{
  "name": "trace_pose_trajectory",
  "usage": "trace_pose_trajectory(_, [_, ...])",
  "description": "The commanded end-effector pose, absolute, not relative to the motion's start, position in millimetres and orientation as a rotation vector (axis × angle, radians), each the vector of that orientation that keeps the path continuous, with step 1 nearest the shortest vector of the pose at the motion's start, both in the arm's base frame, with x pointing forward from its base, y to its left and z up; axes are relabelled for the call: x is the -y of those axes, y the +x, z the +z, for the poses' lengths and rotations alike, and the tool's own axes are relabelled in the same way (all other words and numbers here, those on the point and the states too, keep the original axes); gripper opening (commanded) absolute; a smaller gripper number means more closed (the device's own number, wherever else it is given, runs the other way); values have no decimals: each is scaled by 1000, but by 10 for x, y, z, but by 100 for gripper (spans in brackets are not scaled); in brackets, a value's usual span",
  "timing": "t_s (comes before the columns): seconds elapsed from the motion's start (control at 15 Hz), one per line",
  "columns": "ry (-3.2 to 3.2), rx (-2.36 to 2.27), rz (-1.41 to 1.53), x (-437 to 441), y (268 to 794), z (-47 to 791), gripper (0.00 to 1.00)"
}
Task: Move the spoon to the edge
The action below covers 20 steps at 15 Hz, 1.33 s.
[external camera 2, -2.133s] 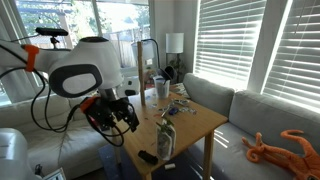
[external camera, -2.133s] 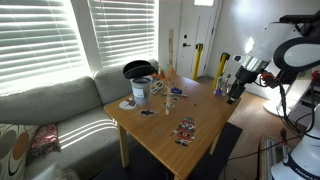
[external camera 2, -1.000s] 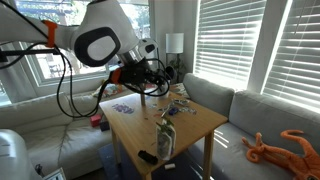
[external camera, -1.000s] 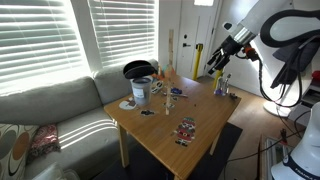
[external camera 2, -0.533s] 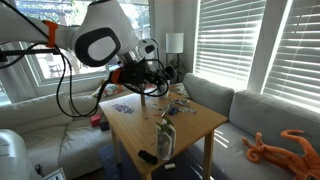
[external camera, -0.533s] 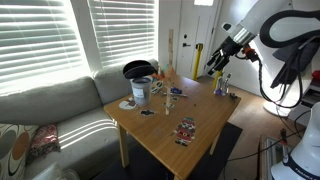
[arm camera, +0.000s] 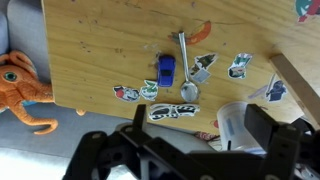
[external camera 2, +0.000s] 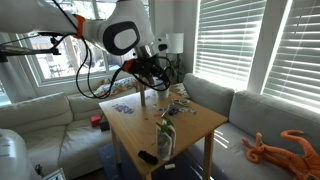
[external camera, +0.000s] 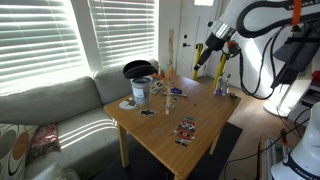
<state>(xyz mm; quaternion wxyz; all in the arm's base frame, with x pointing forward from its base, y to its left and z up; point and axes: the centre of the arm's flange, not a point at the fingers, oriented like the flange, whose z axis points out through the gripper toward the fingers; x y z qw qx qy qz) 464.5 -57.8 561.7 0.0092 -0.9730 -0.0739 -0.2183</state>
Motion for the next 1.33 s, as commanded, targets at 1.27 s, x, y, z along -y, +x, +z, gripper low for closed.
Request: trace_pose_trajectory(1.27, [-3111, 495, -274, 167, 5500, 4699, 100])
